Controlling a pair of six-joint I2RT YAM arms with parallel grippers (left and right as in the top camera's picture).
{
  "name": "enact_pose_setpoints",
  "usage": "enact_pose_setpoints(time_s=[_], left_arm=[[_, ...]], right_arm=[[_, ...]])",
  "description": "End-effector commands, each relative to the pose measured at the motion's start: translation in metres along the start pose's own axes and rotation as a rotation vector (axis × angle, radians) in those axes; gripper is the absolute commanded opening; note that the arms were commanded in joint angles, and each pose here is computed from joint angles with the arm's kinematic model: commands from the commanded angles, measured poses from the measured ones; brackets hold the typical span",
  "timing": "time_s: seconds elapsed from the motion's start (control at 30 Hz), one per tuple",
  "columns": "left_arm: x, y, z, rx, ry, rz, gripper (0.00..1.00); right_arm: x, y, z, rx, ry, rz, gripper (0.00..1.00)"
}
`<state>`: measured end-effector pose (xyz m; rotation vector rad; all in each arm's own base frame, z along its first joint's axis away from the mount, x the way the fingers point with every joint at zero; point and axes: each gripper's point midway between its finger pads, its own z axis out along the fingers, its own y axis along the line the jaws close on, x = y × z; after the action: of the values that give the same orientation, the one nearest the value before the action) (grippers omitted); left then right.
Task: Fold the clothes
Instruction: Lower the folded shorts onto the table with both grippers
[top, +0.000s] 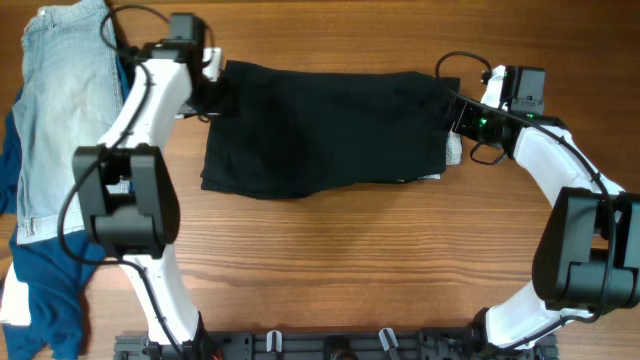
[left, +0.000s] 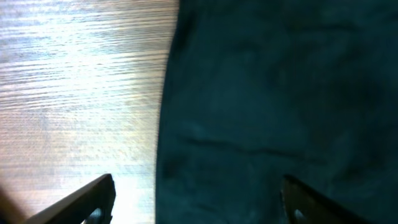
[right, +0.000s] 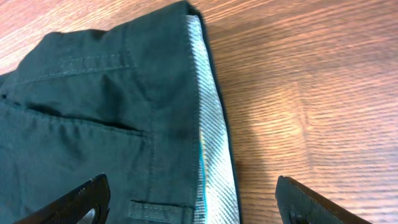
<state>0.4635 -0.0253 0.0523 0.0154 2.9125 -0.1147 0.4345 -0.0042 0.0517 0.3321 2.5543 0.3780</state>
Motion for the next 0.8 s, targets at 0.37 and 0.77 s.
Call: enact_pose_setpoints(time_s=[0.37, 0.77], left_arm=[[0.009, 0.005, 0.044, 0.395, 0.025, 0.086, 0.04], [0.031, 0.007, 0.084, 0.406, 0.124, 0.049, 0.04]], right_arm=[[0.020, -0.004, 0.026, -0.022, 0.082, -0.015, 0.83], [0.022, 0.008, 0.025, -0.091, 0.094, -0.018, 0.82]])
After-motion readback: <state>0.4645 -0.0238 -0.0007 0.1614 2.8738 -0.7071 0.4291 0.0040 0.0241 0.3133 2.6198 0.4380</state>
